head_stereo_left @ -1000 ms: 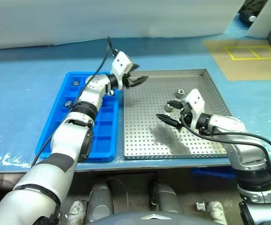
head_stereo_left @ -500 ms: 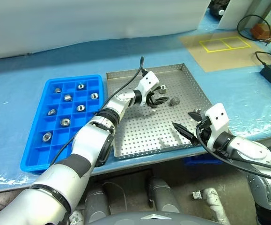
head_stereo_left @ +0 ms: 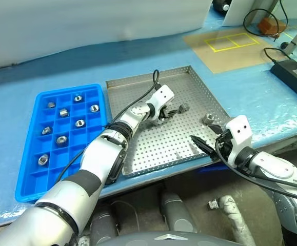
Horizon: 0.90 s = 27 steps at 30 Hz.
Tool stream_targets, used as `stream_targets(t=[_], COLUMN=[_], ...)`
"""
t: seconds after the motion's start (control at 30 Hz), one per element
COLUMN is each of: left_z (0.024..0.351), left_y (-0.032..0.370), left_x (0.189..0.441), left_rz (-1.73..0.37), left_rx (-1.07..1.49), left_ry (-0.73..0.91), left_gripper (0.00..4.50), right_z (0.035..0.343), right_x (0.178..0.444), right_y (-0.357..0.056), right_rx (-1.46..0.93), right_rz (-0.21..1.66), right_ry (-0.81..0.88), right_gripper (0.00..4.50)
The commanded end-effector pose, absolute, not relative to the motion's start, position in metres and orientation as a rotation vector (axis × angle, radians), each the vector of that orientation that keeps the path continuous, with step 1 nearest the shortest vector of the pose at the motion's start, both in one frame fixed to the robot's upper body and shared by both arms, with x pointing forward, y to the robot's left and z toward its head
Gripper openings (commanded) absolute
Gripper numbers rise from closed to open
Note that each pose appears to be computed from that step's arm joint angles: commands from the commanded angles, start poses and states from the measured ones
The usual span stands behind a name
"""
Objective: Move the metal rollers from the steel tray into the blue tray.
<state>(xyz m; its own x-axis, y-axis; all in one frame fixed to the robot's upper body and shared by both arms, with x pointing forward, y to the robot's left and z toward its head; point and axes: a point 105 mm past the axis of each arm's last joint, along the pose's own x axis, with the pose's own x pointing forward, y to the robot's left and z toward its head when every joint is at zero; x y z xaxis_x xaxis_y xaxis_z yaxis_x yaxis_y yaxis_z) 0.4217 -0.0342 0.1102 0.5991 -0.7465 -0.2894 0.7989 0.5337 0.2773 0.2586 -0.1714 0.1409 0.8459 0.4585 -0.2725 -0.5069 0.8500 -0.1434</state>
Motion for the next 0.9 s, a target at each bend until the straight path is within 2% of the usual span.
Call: stream_targets(t=[0.03, 0.4, 0.5, 0.6, 0.8, 0.9], left_z=[0.109, 0.096, 0.096, 0.095, 0.092, 0.094], left_y=[-0.03, -0.019, -0.021, -0.02, -0.021, -0.016], left_x=[0.425, 0.425, 0.423, 0.424, 0.418, 0.422], left_rz=[-0.893, -0.879, -0.91, -0.901, -0.969, -0.929], left_rx=[0.452, 0.493, 0.471, 0.479, 0.458, 0.482], left_ry=[0.141, 0.203, 0.203, 0.212, 0.225, 0.215], left_gripper=[3.36, 3.36, 2.78, 1.88, 1.85, 1.85], right_z=[0.149, 0.151, 0.151, 0.15, 0.15, 0.15], right_x=[0.259, 0.262, 0.262, 0.262, 0.264, 0.265], right_y=[-0.167, -0.164, -0.164, -0.164, -0.164, -0.163], right_rx=[-0.229, -0.23, -0.231, -0.231, -0.232, -0.232], right_rz=[0.527, 0.537, 0.535, 0.533, 0.536, 0.546], right_ry=[0.194, 0.186, 0.185, 0.187, 0.19, 0.191], right_gripper=[3.87, 3.87, 3.87, 3.87, 3.87, 3.87])
